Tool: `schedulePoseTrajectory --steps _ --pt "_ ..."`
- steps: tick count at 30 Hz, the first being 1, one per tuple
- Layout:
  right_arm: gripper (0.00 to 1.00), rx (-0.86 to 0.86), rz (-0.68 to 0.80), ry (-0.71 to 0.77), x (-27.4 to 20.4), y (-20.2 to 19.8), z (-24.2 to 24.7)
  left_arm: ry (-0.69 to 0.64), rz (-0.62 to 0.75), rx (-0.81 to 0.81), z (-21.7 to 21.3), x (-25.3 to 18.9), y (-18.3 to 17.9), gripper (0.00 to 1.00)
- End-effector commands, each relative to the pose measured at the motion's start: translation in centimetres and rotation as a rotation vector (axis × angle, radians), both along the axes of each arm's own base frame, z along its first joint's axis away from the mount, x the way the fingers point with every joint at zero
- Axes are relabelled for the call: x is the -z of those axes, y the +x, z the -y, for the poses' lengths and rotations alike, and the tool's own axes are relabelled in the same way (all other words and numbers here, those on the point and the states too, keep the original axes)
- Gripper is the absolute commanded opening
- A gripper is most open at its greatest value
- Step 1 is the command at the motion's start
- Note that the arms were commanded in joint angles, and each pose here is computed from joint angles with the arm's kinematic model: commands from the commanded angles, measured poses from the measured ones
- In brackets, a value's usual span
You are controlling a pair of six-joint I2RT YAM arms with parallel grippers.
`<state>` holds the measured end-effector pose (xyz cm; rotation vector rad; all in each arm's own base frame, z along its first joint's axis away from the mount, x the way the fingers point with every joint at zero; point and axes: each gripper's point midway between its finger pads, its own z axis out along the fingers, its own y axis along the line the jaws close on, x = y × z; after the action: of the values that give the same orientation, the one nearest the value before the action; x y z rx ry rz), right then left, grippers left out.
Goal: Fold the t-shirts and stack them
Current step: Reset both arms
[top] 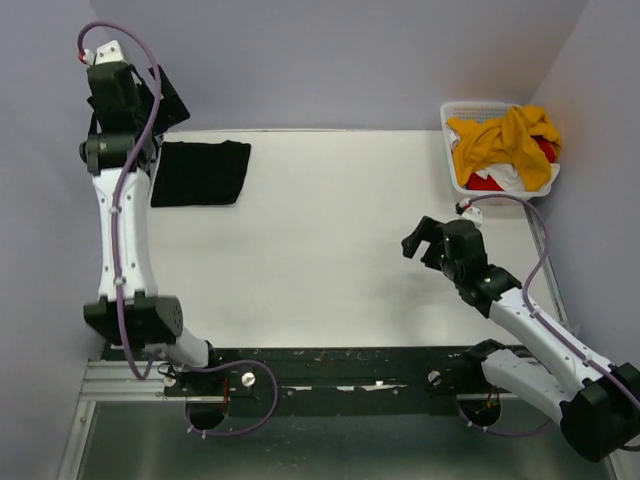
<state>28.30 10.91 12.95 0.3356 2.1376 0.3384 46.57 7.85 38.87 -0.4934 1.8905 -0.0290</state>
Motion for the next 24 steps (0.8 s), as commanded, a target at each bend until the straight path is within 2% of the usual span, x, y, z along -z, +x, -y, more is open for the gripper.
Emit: schedulePoseTrajectory --steps 1,4,7,9,12,14,17,20,24 --pt "1.0 0.03 0.064 0.004 -2.4 0.1 0.8 -0.163 0.058 0.182 8.4 1.4 -6.7 0.99" --pt "1.0 0.039 0.084 0.017 -2.5 -0.3 1.0 -0.237 0.015 0.275 13.2 5.7 -12.6 0.99" --pt "1.0 0.071 0.114 0.01 -2.6 -0.6 1.9 -0.249 0.05 0.403 17.6 9.6 -18.1 0.99" --pt "1.0 0.107 0.139 0.017 -2.9 -0.9 2.6 -0.303 0.029 0.406 18.4 12.8 -20.7 0.98" --pt "1.0 0.124 0.178 0.034 -3.6 -1.3 3.1 -0.29 -0.047 0.443 18.8 18.0 -23.6 0.99" --pt "1.0 0.124 0.208 0.047 -3.7 -1.5 3.2 -0.303 -0.079 0.423 18.8 20.1 -24.5 0.99" --pt "1.0 0.118 0.236 0.061 -3.5 -1.7 3.2 -0.32 -0.086 0.477 19.8 21.5 -24.7 0.98" --pt "1.0 0.132 0.254 0.073 -3.1 -1.9 3.4 -0.294 -0.113 0.422 18.9 23.0 -24.5 0.99" --pt "1.0 0.142 0.281 0.08 -3.3 -1.9 3.7 -0.294 -0.099 0.407 18.6 22.7 -24.6 0.99"
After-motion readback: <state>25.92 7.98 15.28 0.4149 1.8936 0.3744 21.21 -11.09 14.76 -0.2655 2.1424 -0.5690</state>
